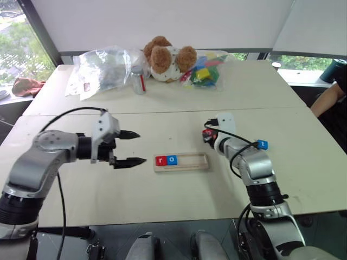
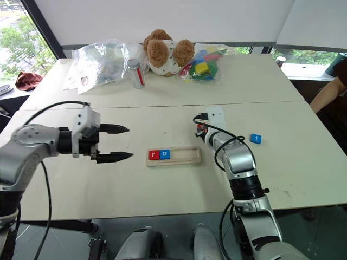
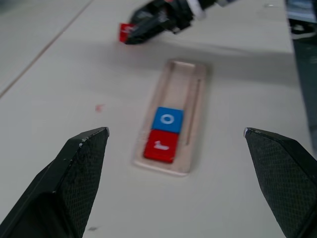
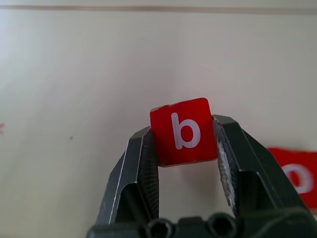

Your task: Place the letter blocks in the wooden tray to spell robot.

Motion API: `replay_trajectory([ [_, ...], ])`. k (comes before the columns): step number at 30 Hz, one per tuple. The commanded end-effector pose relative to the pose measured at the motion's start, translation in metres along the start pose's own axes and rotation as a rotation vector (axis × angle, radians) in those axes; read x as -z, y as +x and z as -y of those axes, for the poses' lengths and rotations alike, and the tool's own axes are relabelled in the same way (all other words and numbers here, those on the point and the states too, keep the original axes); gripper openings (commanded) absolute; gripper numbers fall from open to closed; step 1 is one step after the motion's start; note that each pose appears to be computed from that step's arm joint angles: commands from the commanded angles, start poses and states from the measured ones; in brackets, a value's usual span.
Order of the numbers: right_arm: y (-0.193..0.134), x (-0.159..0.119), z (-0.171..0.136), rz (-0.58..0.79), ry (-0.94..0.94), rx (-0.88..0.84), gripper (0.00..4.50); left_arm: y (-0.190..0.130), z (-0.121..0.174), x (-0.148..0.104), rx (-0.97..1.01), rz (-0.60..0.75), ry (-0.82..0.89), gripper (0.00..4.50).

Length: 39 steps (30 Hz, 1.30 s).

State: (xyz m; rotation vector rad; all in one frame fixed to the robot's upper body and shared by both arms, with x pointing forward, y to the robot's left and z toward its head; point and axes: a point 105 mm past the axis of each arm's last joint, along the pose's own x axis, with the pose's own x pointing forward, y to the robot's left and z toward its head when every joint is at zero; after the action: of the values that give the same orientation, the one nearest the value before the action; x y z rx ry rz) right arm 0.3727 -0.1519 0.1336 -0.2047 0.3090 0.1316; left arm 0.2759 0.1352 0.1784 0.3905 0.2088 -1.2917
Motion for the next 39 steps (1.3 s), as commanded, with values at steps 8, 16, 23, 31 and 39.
replay_trajectory([
  [8, -0.070, 0.045, 0.022, -0.142, 0.208, 0.234, 1.16, 0.026, 0.003, -0.002, 0.127, 0.007, 0.060, 4.50],
  [16, -0.066, 0.070, 0.023, -0.221, 0.198, 0.262, 2.55, 0.033, -0.008, 0.000, 0.146, -0.010, 0.094, 4.50],
  [23, -0.067, 0.048, 0.032, -0.157, 0.190, 0.231, 3.99, 0.027, -0.019, 0.003, 0.110, -0.028, 0.103, 4.50],
  [31, -0.069, 0.013, 0.026, -0.002, -0.242, -0.283, 3.99, 0.010, -0.011, 0.007, 0.158, -0.067, 0.084, 4.50],
  [39, -0.083, 0.045, 0.076, -0.042, -0.461, -0.687, 3.99, -0.011, -0.011, -0.004, 0.103, -0.060, 0.059, 4.50],
])
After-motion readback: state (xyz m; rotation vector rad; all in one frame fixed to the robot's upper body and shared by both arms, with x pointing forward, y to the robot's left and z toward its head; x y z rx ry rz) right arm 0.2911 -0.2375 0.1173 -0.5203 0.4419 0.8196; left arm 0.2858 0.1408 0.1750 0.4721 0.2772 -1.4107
